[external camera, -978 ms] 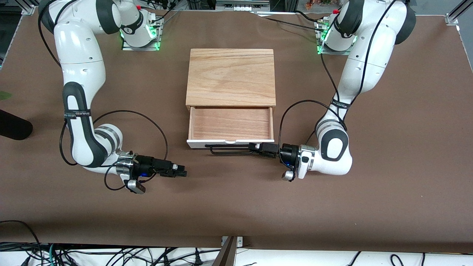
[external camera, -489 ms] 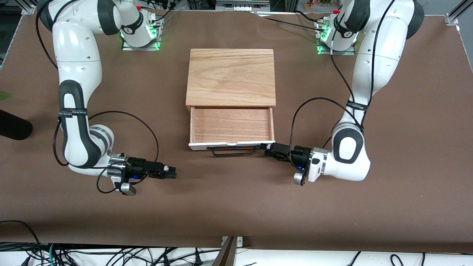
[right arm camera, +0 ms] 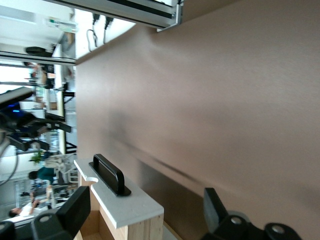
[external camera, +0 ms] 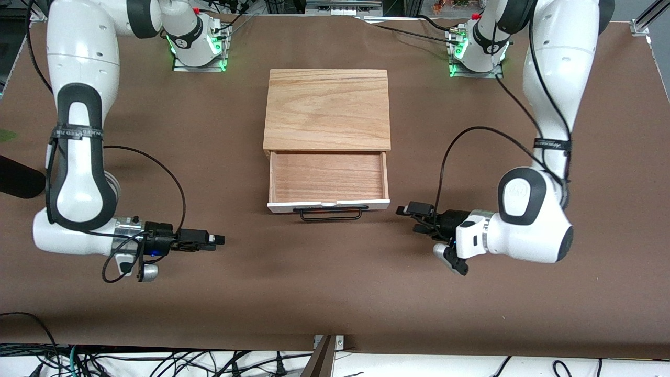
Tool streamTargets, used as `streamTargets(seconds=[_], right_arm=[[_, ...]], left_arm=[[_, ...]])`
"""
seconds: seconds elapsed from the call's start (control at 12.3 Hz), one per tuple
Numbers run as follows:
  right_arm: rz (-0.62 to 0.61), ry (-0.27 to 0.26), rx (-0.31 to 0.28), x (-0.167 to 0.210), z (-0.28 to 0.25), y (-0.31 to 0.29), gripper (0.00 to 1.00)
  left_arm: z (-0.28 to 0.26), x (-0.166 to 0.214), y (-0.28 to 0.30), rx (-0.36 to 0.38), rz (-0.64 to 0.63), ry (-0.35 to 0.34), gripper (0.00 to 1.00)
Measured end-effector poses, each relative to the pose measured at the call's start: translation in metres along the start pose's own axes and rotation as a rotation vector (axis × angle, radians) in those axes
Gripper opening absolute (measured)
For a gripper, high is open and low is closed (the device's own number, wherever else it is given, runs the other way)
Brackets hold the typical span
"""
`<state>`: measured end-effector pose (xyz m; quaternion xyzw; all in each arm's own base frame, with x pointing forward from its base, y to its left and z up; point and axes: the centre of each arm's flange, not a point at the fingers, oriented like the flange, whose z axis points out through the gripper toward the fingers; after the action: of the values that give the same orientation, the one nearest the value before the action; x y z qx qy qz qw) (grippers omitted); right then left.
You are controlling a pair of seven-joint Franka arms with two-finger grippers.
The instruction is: Pull top drawer with both arms simultaneously
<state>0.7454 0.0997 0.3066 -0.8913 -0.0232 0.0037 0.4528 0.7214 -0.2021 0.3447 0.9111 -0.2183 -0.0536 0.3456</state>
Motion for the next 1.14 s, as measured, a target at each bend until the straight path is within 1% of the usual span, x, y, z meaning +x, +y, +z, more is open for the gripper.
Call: streamTargets(seconds=[0.16, 0.33, 0.41, 0.49, 0.57, 0.65, 0.73, 0.9, 0.98, 1.06, 1.14], right_arm=[[0.06, -0.024, -0.07, -0.003, -0.014, -0.007, 1.0], [0.165, -0.033, -0.114, -0.006, -0.023, -0.011, 1.0], [0.215, -0.035, -0.137, -0.007, -0.026, -0.012, 1.0], [0.253, -0.039, -0.17, -0.008, -0.028, -0.015, 1.0], [0.284, -0.045, -0.22, -0.01, -0.029, -0.02, 1.0], [0.314, -0.048, -0.284, -0.013, -0.032, -0.029, 1.0], [0.323, -0.047, -0.349, -0.015, -0.035, -0.041, 1.0], [0.282, -0.04, -0.491, -0.022, -0.05, -0.067, 1.0], [0.255, -0.03, -0.553, -0.025, -0.064, -0.078, 1.0], [0.231, -0.021, -0.618, -0.029, -0.083, -0.088, 1.0], [0.196, -0.022, -0.699, -0.034, -0.101, -0.096, 1.0]], left_arm=[[-0.05, -0.009, 0.025, 0.207, -0.005, -0.027, 1.0], [-0.091, -0.026, 0.063, 0.399, -0.058, -0.084, 1.0], [-0.107, -0.035, 0.083, 0.474, -0.066, -0.106, 1.0], [-0.123, -0.042, 0.1, 0.532, -0.063, -0.111, 1.0], [-0.137, -0.05, 0.116, 0.578, -0.063, -0.106, 1.0], [-0.153, -0.06, 0.125, 0.611, -0.072, -0.095, 1.0], [-0.171, -0.073, 0.124, 0.629, -0.103, -0.079, 1.0], [-0.216, -0.114, 0.102, 0.637, -0.178, -0.031, 1.0], [-0.233, -0.137, 0.086, 0.653, -0.216, -0.014, 1.0], [-0.243, -0.16, 0.071, 0.685, -0.249, -0.01, 1.0], [-0.248, -0.179, 0.061, 0.703, -0.272, -0.007, 1.0]])
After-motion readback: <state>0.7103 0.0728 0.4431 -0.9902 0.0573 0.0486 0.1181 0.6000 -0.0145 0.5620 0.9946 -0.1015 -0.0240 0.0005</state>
